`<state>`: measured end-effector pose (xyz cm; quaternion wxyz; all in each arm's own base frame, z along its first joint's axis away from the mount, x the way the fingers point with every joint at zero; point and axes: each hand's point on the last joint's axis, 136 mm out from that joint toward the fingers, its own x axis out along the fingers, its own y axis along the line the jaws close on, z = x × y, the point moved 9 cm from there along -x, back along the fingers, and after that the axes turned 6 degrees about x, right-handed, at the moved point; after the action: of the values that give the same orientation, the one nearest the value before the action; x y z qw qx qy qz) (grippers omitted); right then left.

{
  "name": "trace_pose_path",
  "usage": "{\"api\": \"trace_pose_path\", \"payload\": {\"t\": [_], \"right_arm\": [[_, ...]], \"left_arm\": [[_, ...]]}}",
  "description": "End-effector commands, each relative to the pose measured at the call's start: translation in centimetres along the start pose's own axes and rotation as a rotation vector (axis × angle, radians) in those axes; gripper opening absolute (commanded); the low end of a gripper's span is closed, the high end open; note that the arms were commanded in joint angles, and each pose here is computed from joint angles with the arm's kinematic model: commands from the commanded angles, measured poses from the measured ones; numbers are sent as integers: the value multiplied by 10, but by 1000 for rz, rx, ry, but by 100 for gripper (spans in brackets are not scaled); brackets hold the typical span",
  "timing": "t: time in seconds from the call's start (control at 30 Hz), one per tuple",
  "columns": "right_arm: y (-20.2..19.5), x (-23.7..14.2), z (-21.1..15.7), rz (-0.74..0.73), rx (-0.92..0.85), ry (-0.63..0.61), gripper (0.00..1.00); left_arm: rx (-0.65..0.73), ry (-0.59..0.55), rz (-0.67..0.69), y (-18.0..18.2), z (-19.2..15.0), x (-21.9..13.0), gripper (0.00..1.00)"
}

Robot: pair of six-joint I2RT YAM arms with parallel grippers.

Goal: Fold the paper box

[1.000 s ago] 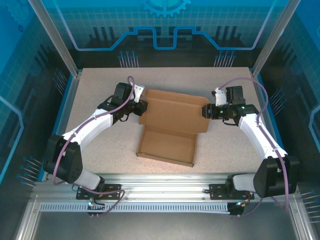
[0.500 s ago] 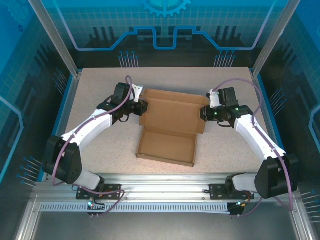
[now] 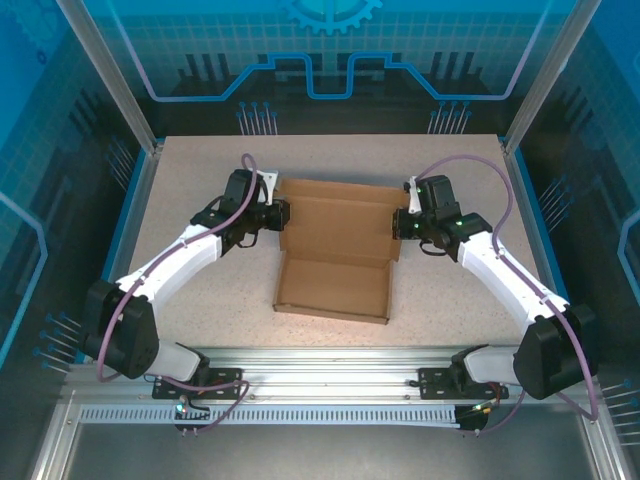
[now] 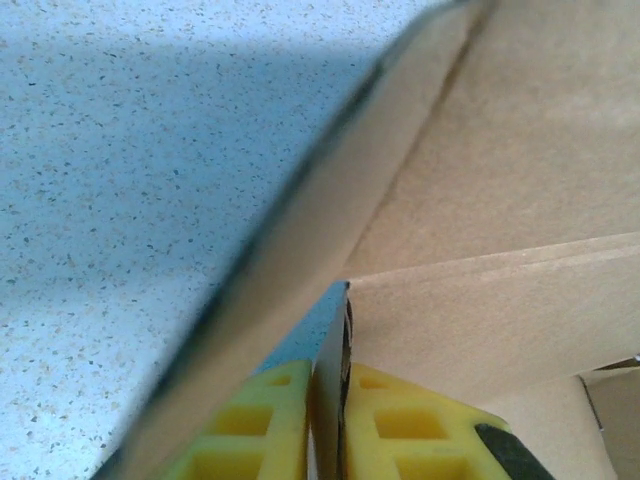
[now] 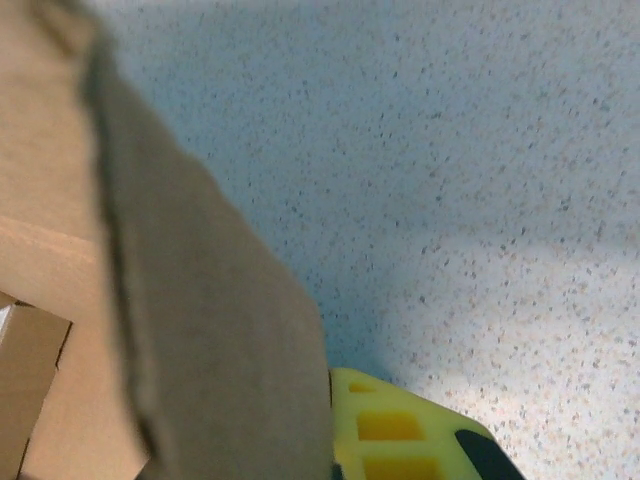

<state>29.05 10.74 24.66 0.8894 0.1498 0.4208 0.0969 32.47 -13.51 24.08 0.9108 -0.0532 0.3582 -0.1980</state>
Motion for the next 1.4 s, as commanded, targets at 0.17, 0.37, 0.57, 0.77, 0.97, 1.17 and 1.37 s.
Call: {"api": "trace_pose_path", "payload": {"t": [0.17,0.37,0.57,0.77,0.97,1.17,1.37], "right_arm": [[28,-2,40,113,22,-242,7],[31,13,47,160,37,-323,8],[29,28,43,184,51,-364,9],[25,37,31,185,47,-380,8],[25,39,15,177,17,-388,7],[29,37,8,194,-2,-421,7],[28,39,-3,186,2,-428,8]], "left_arm": [[-37,-128,-30,-12,19,-6,17],[-67,-191,1,-9,24,-2,20],[-60,-225,18,-6,25,5,20],[-66,-229,14,-3,13,14,19],[-85,-233,10,0,-2,11,18],[-129,-261,-2,1,-13,4,18],[-153,-263,-1,2,-28,2,18]]}}
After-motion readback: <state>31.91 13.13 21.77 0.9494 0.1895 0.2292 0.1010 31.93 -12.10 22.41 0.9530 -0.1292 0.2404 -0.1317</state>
